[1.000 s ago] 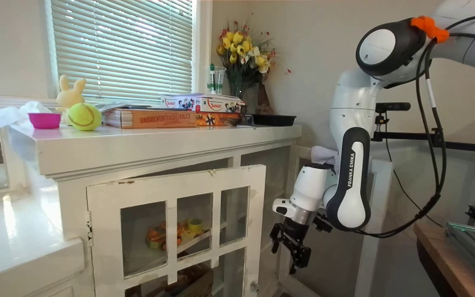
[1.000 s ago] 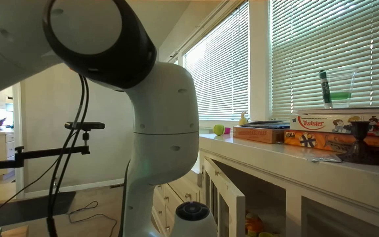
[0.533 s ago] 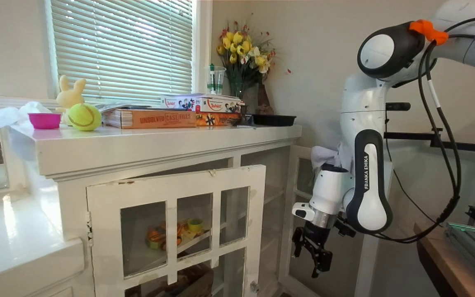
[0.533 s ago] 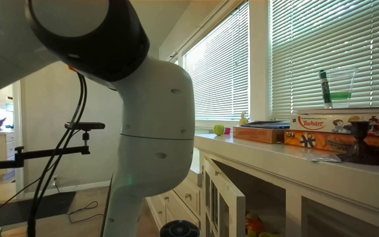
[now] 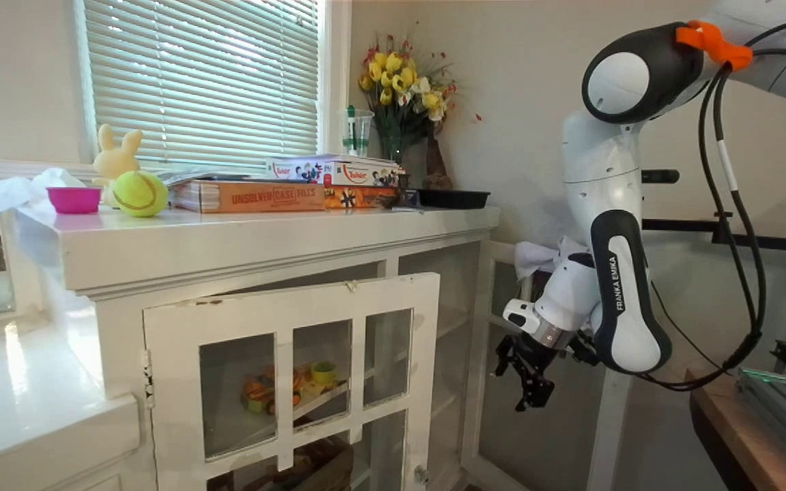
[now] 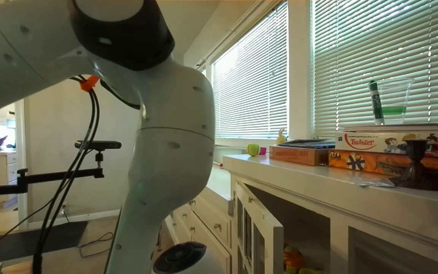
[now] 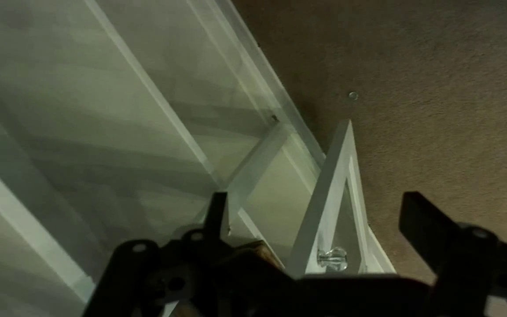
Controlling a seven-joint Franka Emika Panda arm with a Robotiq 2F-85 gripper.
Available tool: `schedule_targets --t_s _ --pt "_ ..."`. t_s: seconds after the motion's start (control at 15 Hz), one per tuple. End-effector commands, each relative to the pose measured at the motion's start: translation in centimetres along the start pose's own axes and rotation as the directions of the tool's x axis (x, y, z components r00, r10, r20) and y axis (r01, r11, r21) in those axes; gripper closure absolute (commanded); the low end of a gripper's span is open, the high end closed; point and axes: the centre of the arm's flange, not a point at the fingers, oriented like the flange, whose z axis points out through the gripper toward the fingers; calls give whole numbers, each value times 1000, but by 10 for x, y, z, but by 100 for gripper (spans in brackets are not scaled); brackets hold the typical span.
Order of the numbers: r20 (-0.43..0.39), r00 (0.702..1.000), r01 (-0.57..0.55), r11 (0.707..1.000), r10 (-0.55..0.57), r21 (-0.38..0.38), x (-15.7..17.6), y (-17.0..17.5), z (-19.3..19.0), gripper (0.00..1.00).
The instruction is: Open the left door of the cabinet on the right.
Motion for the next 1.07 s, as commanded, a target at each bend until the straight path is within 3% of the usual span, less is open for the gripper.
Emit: schedule_targets --t_s 0.0,0.53,0.87,0.93,1.0 --pt "18 1000 20 995 -19 -96 21 -1 -48 0" --pt "17 993 120 957 -120 -263 57 28 -132 0" --pt "-42 984 147 931 -171 -333 73 66 -186 0" --pt "-49 984 146 932 -172 -333 76 72 -192 0" --pt "-39 986 142 929 -165 -341 71 67 -159 0"
